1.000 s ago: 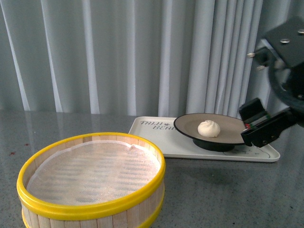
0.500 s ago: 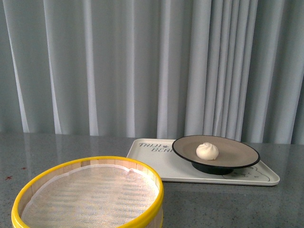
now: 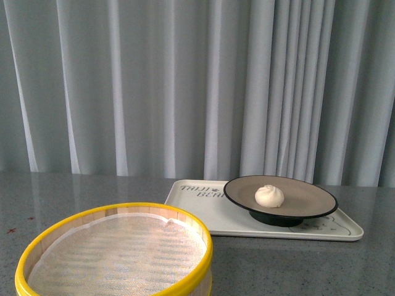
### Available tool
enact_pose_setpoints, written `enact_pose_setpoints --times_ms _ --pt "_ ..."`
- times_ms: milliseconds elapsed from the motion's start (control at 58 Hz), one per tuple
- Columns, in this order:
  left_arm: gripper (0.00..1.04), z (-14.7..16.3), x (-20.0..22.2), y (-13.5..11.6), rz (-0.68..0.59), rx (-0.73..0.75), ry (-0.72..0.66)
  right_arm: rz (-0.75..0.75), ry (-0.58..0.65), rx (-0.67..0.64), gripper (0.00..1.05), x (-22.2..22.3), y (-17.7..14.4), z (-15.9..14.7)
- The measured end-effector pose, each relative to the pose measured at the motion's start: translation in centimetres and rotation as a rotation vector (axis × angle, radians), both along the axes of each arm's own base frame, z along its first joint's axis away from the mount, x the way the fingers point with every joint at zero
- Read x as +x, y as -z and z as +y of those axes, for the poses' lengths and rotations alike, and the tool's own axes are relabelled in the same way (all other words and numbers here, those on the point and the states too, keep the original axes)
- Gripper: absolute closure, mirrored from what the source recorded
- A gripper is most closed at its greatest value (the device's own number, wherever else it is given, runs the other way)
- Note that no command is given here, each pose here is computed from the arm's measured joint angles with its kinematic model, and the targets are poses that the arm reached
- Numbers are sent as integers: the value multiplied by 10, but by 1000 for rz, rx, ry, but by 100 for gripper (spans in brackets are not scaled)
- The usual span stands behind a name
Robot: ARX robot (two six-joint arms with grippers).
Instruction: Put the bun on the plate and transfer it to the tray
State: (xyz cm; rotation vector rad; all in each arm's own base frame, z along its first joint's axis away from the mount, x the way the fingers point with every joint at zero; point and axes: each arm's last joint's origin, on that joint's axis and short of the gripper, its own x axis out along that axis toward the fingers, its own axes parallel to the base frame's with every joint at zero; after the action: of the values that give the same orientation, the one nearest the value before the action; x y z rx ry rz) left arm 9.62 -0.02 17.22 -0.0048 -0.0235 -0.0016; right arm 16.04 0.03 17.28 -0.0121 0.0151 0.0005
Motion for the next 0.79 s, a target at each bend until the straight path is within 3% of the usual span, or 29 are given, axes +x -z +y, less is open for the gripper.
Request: enact_pose_setpoints --times_ms 190,793 --pt "7 0 0 0 0 0 0 8 0 0 103 -13 12 0" --pt "7 0 0 0 0 0 0 -21 0 1 103 -40 5 0"
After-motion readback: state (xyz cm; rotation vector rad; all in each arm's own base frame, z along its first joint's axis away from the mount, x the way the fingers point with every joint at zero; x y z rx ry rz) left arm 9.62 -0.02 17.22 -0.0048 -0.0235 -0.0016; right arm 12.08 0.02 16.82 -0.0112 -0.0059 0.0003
